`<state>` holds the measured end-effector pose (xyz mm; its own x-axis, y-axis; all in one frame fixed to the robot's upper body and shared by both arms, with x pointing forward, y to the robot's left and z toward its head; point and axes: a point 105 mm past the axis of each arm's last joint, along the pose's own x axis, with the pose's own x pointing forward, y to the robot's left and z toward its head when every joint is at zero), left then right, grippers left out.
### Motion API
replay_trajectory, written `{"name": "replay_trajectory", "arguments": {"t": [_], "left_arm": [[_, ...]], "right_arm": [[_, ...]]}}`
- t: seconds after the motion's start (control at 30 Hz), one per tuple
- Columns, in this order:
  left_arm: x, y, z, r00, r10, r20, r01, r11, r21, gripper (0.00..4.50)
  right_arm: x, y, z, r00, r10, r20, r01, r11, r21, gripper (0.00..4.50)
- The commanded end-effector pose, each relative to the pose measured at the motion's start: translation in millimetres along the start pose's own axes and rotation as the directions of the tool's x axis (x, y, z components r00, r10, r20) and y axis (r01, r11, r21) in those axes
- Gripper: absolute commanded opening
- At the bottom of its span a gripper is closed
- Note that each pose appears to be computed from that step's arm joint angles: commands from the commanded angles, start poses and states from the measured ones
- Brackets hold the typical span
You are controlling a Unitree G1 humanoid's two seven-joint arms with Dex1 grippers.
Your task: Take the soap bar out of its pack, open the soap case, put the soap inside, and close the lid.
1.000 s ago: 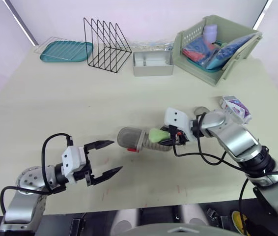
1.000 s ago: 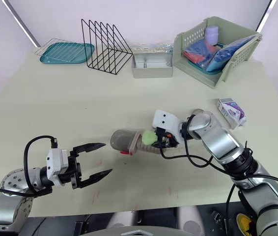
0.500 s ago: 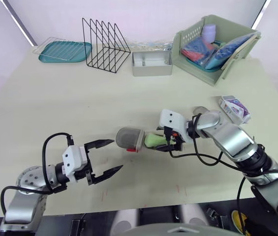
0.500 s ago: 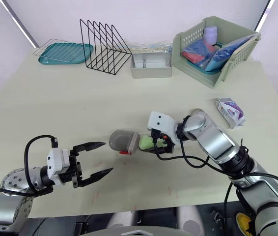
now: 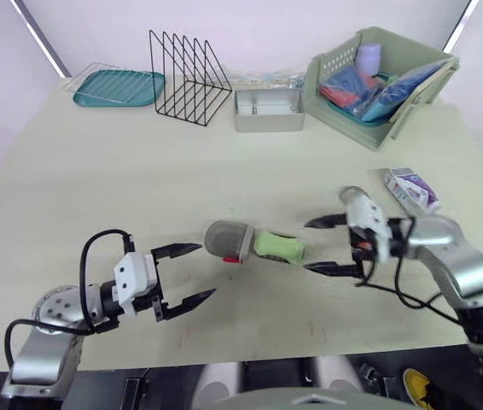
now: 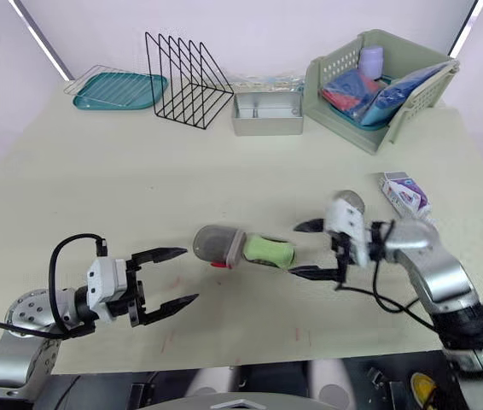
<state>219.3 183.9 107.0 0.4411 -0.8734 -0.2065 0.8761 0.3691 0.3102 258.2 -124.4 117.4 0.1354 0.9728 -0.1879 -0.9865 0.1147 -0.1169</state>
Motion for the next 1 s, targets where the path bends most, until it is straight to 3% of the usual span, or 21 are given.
{"name": "replay_trajectory", "arguments": {"t": [0.03, 0.33, 0.73, 1.0], "left_arm": [[-2, 11, 2, 0.999, -0.015, -0.029, 0.016, 0.999, 0.032, 4.50], [1, 44, 10, 0.983, -0.121, -0.141, 0.141, 0.980, 0.142, 4.50], [21, 73, 17, 0.920, -0.284, -0.269, 0.331, 0.932, 0.147, 4.50], [28, 77, 6, 0.871, -0.372, -0.322, 0.416, 0.906, 0.080, 4.50]], "right_arm": [[-19, 11, 5, 0.994, 0.032, 0.100, -0.020, 0.993, -0.113, 4.46], [-40, 24, -35, 0.992, 0.050, 0.115, -0.039, 0.994, -0.099, 4.46], [-35, 20, -39, 0.993, 0.049, 0.104, -0.033, 0.989, -0.145, 4.46], [-38, 15, -40, 0.995, 0.026, 0.094, -0.011, 0.988, -0.156, 4.46]]}}
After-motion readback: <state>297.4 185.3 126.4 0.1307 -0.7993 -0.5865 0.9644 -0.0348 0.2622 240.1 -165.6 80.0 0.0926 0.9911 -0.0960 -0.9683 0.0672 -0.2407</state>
